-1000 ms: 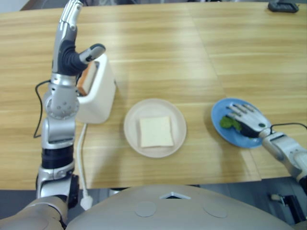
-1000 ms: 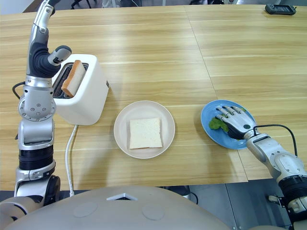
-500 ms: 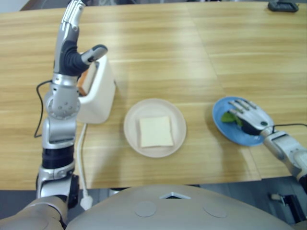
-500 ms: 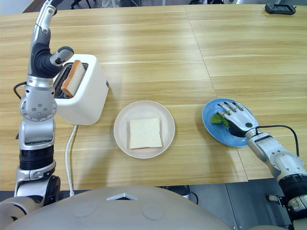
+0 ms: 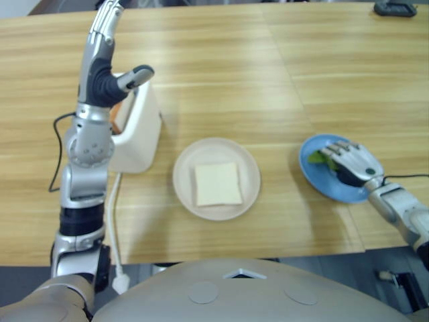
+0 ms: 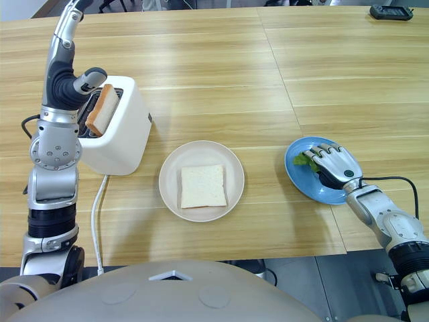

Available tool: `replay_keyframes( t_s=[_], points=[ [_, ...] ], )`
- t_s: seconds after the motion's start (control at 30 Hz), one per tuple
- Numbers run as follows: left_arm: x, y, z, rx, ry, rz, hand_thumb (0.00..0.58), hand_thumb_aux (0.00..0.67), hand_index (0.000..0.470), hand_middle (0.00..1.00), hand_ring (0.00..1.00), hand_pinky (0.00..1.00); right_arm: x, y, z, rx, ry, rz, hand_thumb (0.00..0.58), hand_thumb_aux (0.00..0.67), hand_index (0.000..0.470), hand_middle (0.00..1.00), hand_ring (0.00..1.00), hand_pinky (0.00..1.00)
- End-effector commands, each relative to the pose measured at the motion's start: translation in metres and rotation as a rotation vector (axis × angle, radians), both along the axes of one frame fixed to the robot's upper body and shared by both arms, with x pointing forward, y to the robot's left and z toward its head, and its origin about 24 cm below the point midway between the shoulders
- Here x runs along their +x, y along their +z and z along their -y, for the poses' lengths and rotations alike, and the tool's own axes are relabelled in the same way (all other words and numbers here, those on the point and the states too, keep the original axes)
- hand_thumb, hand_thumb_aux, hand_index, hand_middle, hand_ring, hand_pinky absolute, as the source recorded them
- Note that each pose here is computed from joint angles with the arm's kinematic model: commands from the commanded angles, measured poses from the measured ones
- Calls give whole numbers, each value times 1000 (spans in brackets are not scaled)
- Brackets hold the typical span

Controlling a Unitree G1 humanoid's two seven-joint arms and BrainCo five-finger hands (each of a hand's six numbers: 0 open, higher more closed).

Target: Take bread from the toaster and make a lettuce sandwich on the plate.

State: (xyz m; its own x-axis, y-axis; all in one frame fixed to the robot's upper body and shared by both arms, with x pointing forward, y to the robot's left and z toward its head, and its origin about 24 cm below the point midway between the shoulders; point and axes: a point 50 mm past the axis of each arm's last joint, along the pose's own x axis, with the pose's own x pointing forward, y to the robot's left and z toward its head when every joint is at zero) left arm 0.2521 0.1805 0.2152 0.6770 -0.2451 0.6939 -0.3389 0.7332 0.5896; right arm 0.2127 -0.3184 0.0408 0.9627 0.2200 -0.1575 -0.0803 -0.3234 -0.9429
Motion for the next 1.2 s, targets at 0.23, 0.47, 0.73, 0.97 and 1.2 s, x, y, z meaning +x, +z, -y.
replay_keyframes(
  t_s=[0.23, 0.47, 0.73, 0.97, 1.2],
  points=[
    [3, -1, 1, 23, 9, -7, 0, 0, 0, 0, 0, 0, 0, -1, 3, -5, 4, 20, 580, 670, 460, 1000, 1000, 1000],
    [4, -2, 3, 25, 7, -5, 0, 0, 0, 0, 0, 0, 4, 7, -1, -9, 44, 95, 580, 670, 460, 1000, 1000, 1000],
    [8, -3, 6, 29, -1, 1, 0, 0, 0, 0, 0, 0, 15, 38, -27, 9, 183, 287, 580, 670, 460, 1000, 1000, 1000],
    [14, -3, 11, 33, -17, 4, 0, 0, 0, 0, 0, 0, 27, 68, -98, 90, 470, 414, 580, 670, 460, 1000, 1000, 1000],
    [18, -1, 16, 31, -38, 13, 0, 0, 0, 0, 0, 0, 35, 73, -153, 153, 653, 379, 580, 670, 460, 1000, 1000, 1000]
  ],
)
